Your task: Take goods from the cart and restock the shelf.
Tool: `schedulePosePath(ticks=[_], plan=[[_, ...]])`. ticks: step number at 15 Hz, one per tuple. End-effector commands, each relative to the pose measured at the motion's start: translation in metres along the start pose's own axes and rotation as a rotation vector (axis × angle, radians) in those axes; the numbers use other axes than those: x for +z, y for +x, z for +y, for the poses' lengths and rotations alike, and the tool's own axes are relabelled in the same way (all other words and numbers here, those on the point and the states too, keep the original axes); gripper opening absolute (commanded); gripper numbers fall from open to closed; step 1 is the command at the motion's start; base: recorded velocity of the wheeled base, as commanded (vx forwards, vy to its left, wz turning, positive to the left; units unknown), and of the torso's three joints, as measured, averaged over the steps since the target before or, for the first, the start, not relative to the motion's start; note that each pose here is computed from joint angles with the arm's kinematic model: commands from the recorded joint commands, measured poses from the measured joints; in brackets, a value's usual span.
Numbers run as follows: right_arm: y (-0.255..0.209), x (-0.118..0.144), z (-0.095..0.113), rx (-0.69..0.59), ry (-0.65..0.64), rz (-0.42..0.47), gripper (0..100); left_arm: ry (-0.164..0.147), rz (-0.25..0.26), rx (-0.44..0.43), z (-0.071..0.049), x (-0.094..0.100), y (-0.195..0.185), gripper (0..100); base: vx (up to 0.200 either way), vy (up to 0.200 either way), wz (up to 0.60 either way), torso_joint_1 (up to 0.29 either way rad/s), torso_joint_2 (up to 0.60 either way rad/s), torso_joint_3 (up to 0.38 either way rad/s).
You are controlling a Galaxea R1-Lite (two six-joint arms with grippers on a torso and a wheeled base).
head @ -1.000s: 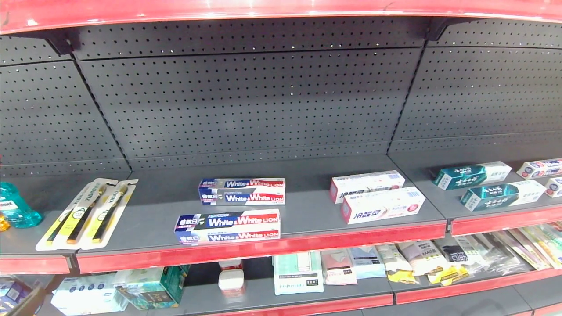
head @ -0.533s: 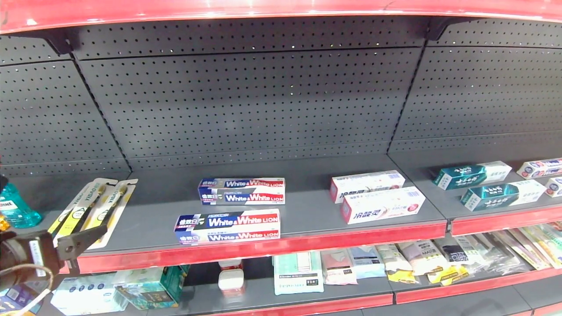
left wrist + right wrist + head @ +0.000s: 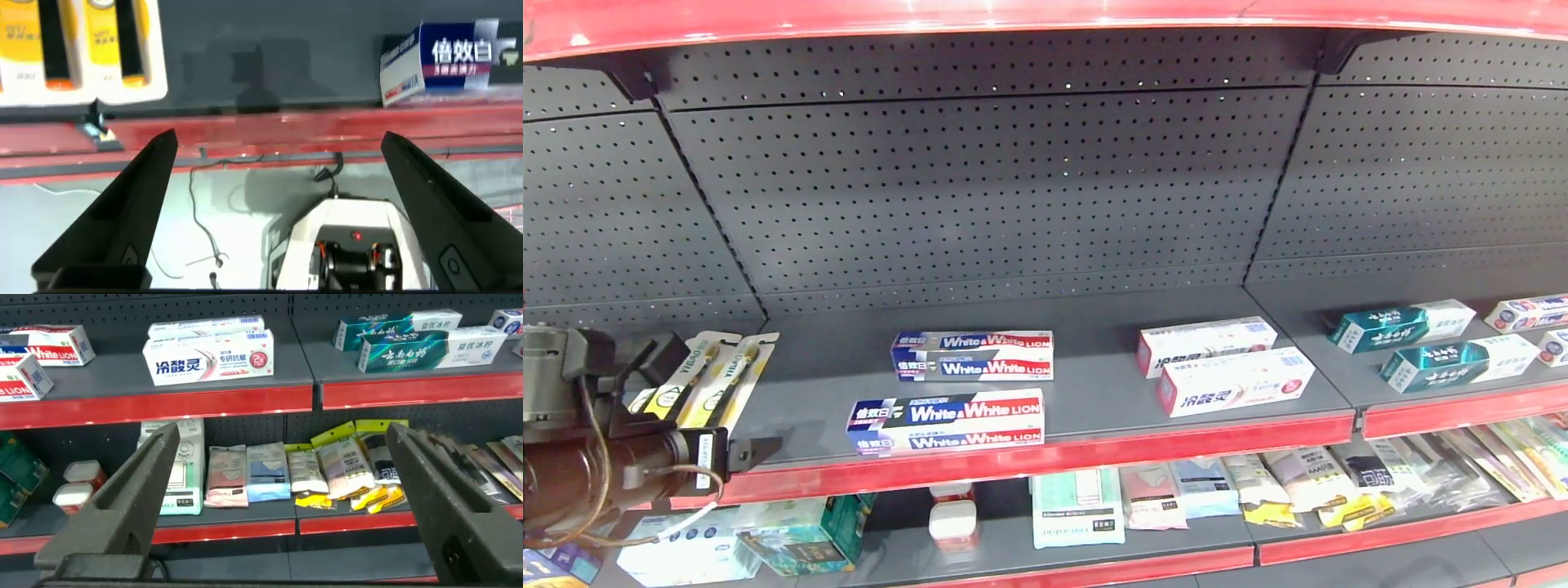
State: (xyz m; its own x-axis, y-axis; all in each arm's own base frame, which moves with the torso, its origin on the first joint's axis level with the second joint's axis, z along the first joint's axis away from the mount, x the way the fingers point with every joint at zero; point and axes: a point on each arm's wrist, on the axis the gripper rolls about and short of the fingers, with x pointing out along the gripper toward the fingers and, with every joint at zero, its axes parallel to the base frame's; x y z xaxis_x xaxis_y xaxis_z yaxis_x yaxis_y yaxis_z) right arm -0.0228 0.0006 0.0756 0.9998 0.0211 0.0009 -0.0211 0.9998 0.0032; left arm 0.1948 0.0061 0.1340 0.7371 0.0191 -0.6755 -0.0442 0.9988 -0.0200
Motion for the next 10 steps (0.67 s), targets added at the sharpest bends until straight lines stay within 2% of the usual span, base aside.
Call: schedulePosePath(ticks=[1,4,6,10], plan=[[0.000,0.000,0.000,0.000,0.000,-0.001,100,0.003,0.056,0.001,0.000,-0.003,0.017,100,0.000,0.000,0.00,0.000,0.00,0.000],[0.000,0.000,0.000,0.000,0.000,-0.001,100,0.003,0.067,0.001,0.000,-0.003,0.032,100,0.000,0.000,0.00,0.000,0.00,0.000],[0.000,0.000,0.000,0.000,0.000,-0.001,100,0.005,0.041,-0.002,-0.001,0.001,0.040,100,0.000,0.000,0.00,0.000,0.00,0.000],[0.000,0.000,0.000,0.000,0.000,-0.001,100,0.023,0.031,-0.024,-0.008,0.002,0.053,100,0.000,0.000,0.00,0.000,0.00,0.000]])
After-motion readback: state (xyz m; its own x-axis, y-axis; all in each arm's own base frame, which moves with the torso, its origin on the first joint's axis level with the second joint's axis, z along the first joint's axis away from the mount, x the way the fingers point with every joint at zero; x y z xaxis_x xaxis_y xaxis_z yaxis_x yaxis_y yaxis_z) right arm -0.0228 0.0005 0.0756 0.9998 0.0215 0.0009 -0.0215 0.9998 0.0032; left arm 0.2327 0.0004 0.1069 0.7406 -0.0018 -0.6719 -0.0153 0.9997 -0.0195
